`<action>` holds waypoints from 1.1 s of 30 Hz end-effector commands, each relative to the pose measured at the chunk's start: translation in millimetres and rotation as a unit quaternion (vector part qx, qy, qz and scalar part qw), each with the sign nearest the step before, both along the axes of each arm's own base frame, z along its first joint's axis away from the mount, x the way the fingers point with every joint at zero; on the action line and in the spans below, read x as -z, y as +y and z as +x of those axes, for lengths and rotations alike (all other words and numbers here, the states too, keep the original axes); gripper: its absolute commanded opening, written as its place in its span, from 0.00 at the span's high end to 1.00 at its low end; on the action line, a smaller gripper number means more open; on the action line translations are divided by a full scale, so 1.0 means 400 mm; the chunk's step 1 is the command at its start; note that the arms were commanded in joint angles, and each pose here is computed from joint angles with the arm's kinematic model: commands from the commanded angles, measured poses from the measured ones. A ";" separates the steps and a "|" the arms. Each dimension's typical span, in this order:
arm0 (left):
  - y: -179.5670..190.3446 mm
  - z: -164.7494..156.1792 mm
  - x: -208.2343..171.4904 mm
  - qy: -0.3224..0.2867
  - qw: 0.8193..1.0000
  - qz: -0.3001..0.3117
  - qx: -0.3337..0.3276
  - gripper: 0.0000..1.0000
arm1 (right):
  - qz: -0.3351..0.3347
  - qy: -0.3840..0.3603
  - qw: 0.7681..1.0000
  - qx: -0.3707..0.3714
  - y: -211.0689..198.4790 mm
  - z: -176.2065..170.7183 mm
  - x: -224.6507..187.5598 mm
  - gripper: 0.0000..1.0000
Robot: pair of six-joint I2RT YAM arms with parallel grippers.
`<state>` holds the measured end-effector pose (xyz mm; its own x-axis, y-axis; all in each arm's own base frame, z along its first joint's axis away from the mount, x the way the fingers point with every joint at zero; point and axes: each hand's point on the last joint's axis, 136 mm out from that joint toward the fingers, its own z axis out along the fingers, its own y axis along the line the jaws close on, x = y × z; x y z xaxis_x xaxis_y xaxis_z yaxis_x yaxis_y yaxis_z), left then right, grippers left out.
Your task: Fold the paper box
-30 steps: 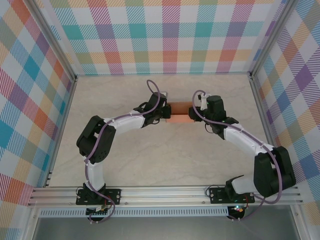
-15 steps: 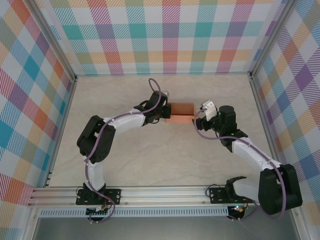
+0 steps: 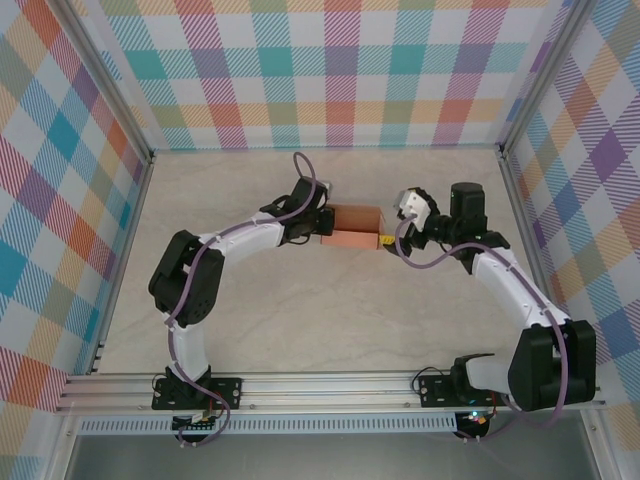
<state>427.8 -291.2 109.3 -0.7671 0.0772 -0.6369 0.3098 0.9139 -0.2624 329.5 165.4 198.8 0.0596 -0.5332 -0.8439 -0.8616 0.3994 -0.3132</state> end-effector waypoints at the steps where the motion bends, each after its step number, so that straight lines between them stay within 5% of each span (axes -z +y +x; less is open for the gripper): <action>1: 0.053 -0.047 0.037 0.042 0.998 0.039 0.005 0.90 | -0.016 -0.014 1.000 -0.018 0.000 -0.013 0.069 0.00; 4: 0.052 -0.049 0.044 0.046 0.998 0.038 0.006 0.90 | -0.010 -0.028 0.999 0.030 -0.013 0.049 0.104 0.00; 10: 0.050 -0.043 0.041 0.050 0.998 0.037 0.007 0.90 | -0.011 -0.013 1.000 -0.023 0.059 0.052 0.157 0.00; 19: 0.045 -0.043 0.034 0.054 0.998 0.040 0.018 0.90 | 0.005 -0.058 0.998 0.033 0.081 0.147 0.192 0.00; 26: 0.044 -0.046 0.029 0.055 0.997 0.043 0.024 0.90 | 0.006 -0.035 0.997 -0.074 0.132 0.085 0.200 0.00; 33: 0.042 -0.047 0.016 0.052 0.997 0.041 0.031 0.90 | 0.007 -0.001 0.996 -0.092 0.144 0.074 0.204 0.13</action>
